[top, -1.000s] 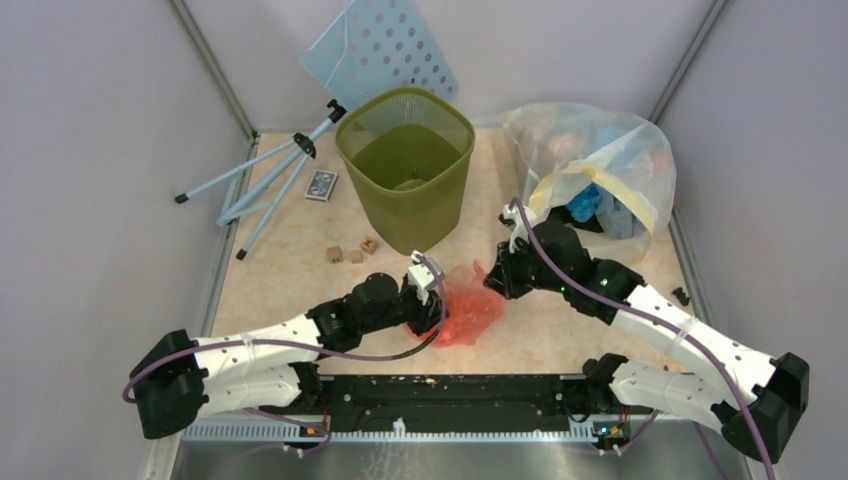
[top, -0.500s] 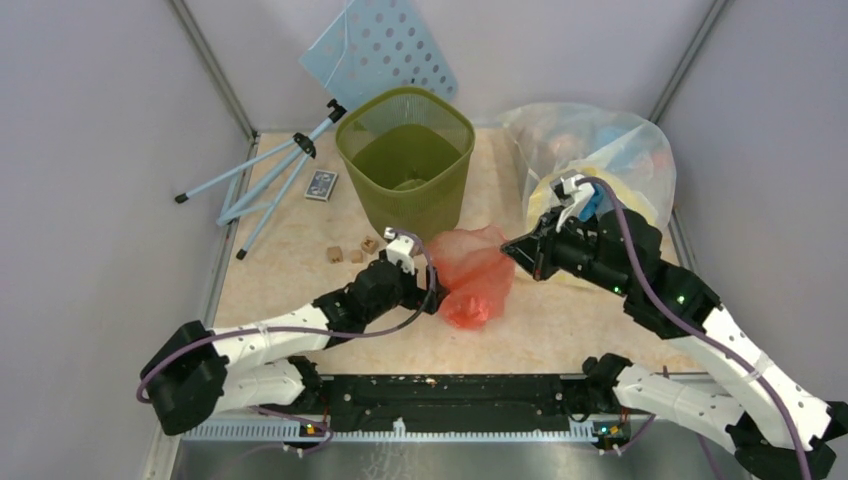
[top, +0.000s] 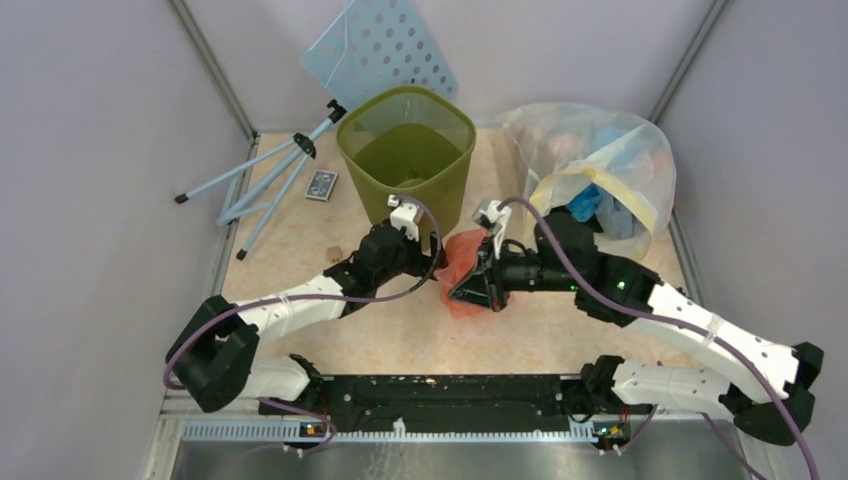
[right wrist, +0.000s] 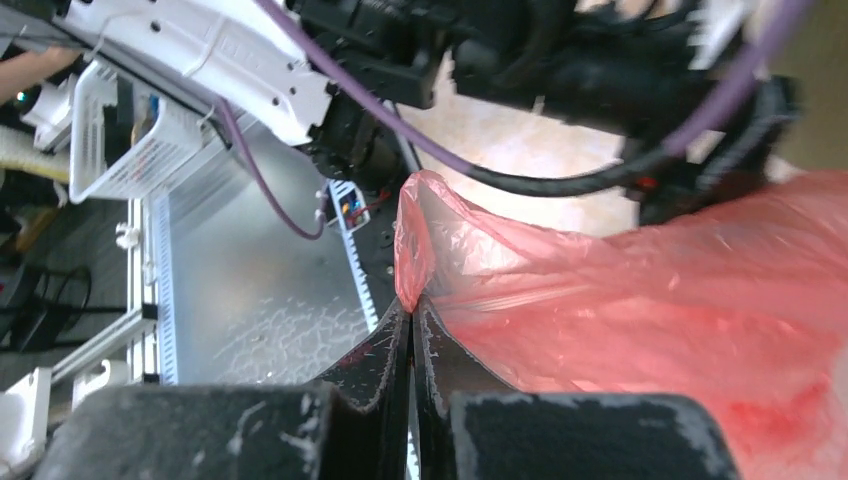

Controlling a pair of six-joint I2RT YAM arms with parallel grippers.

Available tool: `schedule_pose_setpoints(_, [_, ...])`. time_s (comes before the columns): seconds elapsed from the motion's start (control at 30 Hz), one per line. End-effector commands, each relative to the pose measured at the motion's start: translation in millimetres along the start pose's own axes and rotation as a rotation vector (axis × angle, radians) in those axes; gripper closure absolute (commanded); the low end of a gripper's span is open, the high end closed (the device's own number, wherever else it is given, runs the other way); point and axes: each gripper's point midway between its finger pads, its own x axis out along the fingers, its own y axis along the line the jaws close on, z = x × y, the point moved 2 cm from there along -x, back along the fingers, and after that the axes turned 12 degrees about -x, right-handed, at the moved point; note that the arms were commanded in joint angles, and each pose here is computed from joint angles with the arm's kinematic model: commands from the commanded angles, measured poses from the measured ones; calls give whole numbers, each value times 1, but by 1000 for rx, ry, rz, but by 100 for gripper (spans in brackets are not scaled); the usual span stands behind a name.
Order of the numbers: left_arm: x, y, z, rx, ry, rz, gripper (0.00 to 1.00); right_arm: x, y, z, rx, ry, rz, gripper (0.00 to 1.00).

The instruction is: Put the trash bags into the trash bin

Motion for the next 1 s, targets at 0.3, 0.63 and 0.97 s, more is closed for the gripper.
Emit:
schedule_pose_setpoints(0.3, [4,-38,39,89,-20,-142,3,72,0,-3,-86,46,-99,42])
schedule_pose_setpoints(0.63, [-55,-6,32,95,-2,21,1,23,-38,-41,-83,55,-340,35])
schedule_pose_setpoints(0.97, [-107,-26,31,89,61,-66,1,10,-56,-103,-192,228,-367,16])
